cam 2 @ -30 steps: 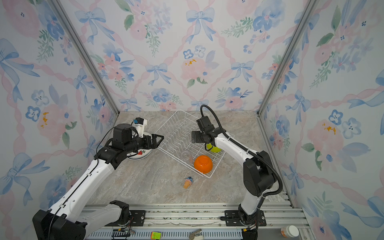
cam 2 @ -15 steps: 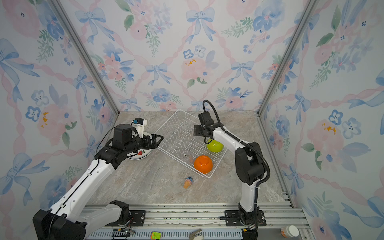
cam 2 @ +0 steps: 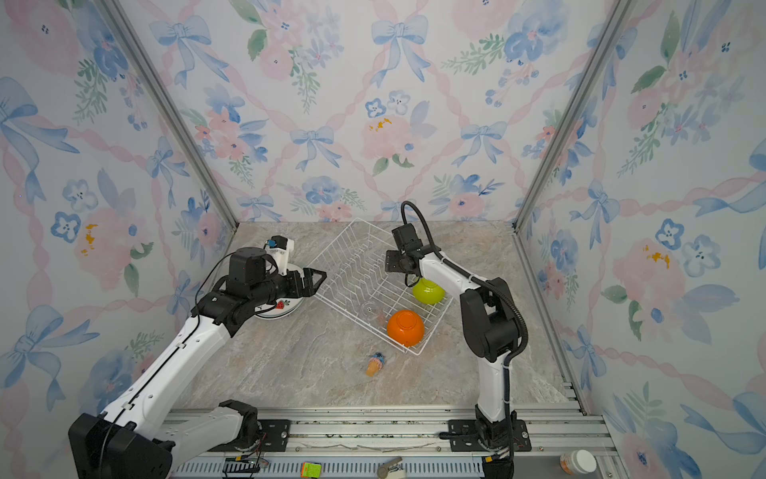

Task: Unload the mixed dishes from the dish rack
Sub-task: 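Grasp a clear glass in the rack with the right gripper while the left approaches, then grasp the clear glass with the left gripper beside the right gripper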

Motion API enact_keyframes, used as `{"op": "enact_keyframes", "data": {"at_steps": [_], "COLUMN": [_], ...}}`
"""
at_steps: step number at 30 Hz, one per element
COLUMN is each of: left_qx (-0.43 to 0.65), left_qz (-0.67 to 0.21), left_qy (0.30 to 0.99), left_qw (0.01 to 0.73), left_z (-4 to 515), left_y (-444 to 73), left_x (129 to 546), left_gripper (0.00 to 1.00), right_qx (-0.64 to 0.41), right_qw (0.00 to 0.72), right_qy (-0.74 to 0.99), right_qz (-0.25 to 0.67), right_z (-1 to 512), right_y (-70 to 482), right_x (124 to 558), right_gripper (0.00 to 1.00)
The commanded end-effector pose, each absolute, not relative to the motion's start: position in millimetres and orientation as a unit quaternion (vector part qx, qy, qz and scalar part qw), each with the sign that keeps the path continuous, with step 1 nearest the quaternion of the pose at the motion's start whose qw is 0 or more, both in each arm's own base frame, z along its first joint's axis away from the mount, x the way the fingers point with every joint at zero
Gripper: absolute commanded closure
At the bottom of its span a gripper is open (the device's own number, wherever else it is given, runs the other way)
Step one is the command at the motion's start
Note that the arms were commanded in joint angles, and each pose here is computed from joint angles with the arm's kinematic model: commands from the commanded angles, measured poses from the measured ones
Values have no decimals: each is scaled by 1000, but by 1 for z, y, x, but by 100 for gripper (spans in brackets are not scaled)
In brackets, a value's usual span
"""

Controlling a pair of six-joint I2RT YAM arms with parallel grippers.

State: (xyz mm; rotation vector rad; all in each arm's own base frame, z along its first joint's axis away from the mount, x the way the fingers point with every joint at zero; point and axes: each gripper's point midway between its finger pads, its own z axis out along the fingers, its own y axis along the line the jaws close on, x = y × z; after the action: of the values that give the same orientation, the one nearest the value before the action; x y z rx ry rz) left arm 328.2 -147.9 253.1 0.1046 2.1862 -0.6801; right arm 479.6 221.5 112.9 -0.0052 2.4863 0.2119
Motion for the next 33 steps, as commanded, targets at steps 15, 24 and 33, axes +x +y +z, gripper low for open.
{"op": "enact_keyframes", "data": {"at_steps": [15, 24, 33], "left_qx": [35, -29, -11], "left_qz": [-283, -319, -378], "left_qy": [872, 848, 765], "left_qw": [399, 422, 522], "left_z": [247, 273, 298], "left_y": [-153, -157, -189], "left_x": [327, 323, 322], "left_gripper": [2, 2, 2], "right_qx": [4, 25, 32], "right_qw": [348, 390, 408], "right_qy": [933, 906, 873], "right_qz": [95, 164, 265], "right_z": [141, 204, 268], "right_y": [226, 220, 221], "right_x": [477, 461, 435], "right_gripper": [32, 37, 37]}}
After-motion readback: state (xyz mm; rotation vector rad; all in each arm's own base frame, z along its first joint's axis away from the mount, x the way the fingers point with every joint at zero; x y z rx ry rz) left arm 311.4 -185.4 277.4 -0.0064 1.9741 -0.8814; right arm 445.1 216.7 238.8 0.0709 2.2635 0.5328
